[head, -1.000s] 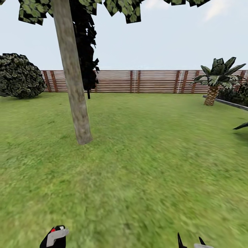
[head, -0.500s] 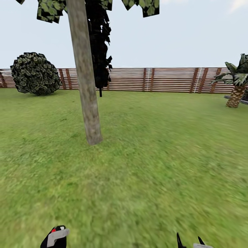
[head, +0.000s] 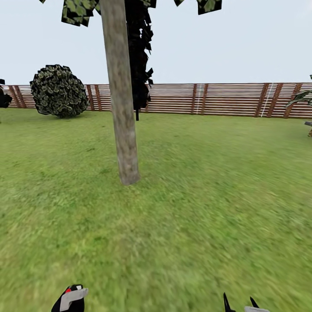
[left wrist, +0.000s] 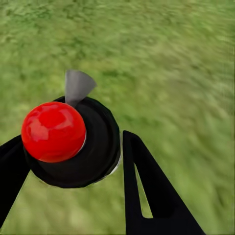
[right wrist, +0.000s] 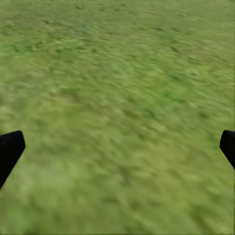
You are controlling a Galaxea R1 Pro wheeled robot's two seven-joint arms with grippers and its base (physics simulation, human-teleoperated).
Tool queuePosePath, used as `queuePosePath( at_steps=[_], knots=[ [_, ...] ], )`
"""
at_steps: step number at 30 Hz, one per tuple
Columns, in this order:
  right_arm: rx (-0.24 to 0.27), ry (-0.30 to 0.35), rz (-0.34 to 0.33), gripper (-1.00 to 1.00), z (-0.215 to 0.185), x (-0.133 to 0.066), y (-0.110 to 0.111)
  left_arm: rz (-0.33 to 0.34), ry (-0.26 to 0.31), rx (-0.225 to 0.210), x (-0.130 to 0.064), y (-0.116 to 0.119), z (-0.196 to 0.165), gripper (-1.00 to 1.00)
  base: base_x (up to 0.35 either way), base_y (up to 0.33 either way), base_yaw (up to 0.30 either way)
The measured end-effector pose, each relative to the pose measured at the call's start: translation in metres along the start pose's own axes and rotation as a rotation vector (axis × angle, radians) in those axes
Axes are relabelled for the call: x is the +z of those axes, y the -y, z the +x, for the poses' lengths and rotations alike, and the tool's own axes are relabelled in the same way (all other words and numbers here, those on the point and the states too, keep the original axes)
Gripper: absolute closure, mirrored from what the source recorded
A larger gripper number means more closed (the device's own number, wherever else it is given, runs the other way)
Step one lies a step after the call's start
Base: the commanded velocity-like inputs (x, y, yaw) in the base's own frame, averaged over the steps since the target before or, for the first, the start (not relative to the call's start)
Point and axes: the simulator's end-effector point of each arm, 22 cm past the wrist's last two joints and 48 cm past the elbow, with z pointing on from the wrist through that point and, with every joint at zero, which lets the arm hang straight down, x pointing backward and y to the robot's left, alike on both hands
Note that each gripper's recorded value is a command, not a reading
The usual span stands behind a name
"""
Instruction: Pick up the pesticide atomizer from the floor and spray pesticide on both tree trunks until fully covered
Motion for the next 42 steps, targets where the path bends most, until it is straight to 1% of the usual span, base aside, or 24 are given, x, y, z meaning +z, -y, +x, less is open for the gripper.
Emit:
queuePosePath(
  at_steps=[6,14,25,30,42],
  knots=[
    [-0.014,0.0,-0.019,-1.0,-0.0001,0.0001,-0.0043,0.0,-0.001,0.0,0.0,-0.0001,0.0003,1.0,0.307,0.168,0.001],
    [-0.009,0.0,-0.022,-1.0,0.0002,-0.0004,-0.0083,-0.002,-0.002,0.0,0.0,-0.0004,0.0004,1.0,0.307,0.167,0.0],
    [-0.01,0.001,-0.02,-1.0,-0.0002,-0.0002,-0.007,-0.002,-0.002,0.0,0.0,-0.0005,0.0004,1.0,0.308,0.153,0.0],
    [-0.015,0.003,-0.017,-1.0,-0.0008,0.0003,-0.003,0.0,-0.002,0.0,-0.0001,0.0004,0.0005,1.0,0.319,0.129,0.0],
    [-0.018,0.004,-0.016,-1.0,-0.0012,0.0006,-0.0011,-0.001,-0.002,0.0,-0.0002,0.0006,0.0008,1.0,0.334,0.072,0.0]
  ],
)
